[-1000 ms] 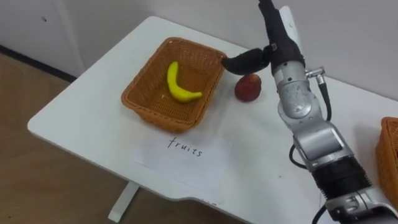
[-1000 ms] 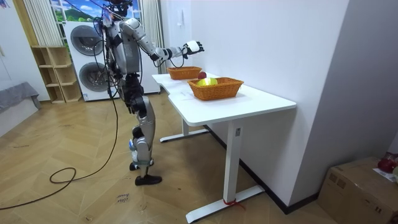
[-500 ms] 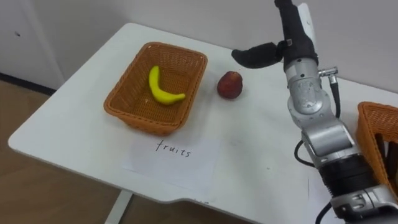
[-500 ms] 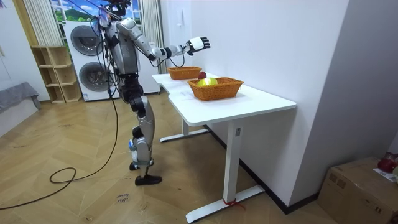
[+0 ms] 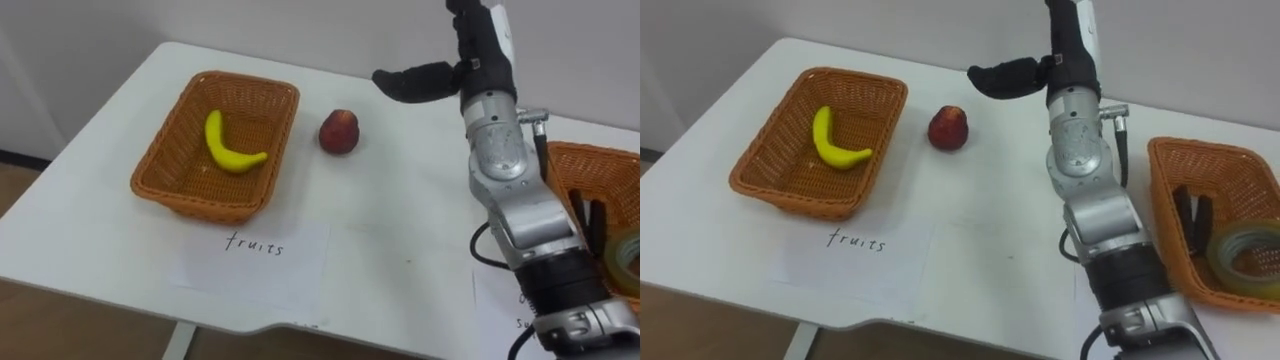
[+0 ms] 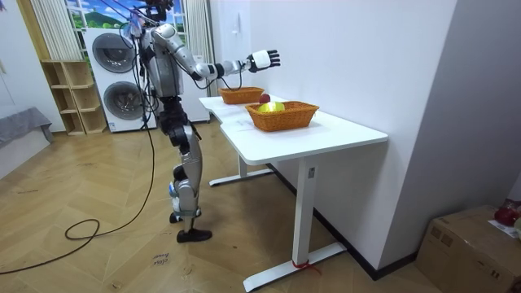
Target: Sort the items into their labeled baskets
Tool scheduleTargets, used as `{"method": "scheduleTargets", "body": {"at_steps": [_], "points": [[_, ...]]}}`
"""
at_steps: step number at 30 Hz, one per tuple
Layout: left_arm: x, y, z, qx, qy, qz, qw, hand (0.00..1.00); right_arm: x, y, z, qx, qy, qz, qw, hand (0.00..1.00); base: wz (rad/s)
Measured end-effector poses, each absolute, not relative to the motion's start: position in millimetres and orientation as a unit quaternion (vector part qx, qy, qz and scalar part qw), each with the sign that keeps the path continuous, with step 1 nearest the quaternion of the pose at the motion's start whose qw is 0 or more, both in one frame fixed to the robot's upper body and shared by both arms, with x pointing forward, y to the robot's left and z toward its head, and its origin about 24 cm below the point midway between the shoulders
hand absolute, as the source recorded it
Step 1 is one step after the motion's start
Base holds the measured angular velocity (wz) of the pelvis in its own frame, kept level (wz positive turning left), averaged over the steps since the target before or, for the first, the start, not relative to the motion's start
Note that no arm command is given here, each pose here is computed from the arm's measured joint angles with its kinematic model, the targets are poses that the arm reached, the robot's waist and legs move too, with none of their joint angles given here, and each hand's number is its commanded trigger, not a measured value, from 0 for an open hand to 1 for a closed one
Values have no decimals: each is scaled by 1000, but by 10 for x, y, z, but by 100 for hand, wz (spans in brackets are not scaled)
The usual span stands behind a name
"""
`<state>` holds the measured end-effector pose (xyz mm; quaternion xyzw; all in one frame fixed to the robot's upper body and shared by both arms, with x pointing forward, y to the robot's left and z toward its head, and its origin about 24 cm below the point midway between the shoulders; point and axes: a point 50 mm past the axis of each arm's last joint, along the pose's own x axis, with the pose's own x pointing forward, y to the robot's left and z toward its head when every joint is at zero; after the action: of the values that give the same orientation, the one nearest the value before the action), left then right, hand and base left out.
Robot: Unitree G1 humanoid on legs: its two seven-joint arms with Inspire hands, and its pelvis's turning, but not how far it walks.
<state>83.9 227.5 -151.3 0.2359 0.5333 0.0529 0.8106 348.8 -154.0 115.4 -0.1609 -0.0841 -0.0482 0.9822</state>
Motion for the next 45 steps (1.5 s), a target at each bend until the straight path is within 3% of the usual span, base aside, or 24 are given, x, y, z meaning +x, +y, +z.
{"method": "scheduleTargets", "body": {"at_steps": [11, 24, 45], "points": [[859, 2251, -1516, 228, 532, 53, 814, 0, 3472, -1573, 1038, -158, -64, -53, 984, 0, 0], [875, 2194, -1542, 191, 532, 63, 823, 0, 3469, -1694, 635, -160, 23, -57, 985, 0, 0], [962, 2182, -1551, 205, 524, 57, 825, 0, 3509, -1666, 519, -195, 48, -41, 979, 0, 1]]}}
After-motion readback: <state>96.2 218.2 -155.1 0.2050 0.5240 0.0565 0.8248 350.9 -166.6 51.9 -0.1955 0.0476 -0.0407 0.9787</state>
